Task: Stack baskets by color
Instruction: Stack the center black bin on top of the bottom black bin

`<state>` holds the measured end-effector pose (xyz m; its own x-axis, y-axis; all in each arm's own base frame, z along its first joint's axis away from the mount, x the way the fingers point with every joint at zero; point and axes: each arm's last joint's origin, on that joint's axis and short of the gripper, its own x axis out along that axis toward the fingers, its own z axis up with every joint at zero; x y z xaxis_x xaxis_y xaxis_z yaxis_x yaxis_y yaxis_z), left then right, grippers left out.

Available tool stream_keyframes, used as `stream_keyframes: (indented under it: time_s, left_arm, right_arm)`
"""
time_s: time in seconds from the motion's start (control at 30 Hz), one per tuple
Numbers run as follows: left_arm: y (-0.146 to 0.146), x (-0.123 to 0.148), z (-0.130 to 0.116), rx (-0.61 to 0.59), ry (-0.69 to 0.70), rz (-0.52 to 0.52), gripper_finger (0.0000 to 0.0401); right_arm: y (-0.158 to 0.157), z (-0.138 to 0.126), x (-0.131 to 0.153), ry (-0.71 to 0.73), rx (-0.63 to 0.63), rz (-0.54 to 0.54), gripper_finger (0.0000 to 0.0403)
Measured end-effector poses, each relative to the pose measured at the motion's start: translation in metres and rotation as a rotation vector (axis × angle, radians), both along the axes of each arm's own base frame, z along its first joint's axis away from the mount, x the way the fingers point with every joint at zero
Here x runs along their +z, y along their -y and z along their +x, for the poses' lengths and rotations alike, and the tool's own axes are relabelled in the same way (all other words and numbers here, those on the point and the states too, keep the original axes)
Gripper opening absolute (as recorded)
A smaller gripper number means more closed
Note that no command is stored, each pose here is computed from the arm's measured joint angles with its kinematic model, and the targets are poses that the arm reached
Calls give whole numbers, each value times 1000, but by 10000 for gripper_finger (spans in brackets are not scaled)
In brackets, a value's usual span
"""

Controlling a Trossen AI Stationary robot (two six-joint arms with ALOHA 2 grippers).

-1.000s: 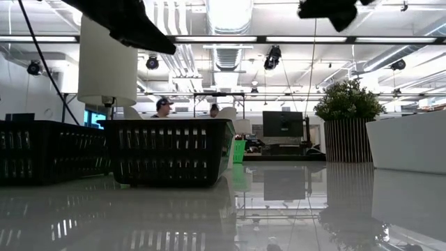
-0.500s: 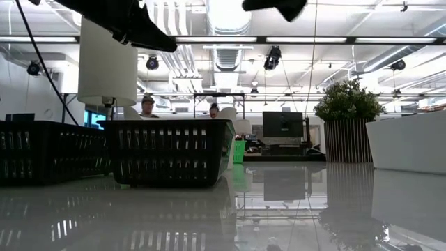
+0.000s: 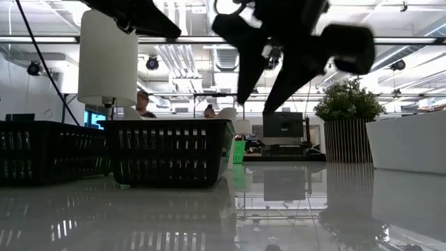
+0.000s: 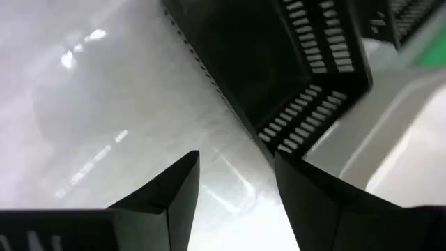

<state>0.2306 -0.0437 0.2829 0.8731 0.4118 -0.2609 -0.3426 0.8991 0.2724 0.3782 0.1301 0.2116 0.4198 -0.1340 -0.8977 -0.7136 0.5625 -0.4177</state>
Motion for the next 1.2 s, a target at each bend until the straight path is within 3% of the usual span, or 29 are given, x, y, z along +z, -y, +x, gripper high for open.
stream_keyframes:
  time_s: [0.17,0.47,0.67,0.8,0.97,1.2]
  left_arm:
    - [0,1,0,-7,-3,21,141]
    - [0,5,1,-16,27,48,141]
    - [0,6,2,-16,37,45,141]
    - [0,6,2,-16,49,42,141]
    - [0,6,2,-15,59,39,141]
    - [1,7,2,-15,64,37,141]
  right_arm:
    - [9,14,-9,-45,99,-16,164]
    - [7,32,-20,-70,177,53,142]
    - [5,40,-30,-98,195,41,126]
    - [5,42,-31,-96,209,46,95]
    - [5,42,-31,-97,213,53,24]
    - [4,41,-29,-91,164,76,11]
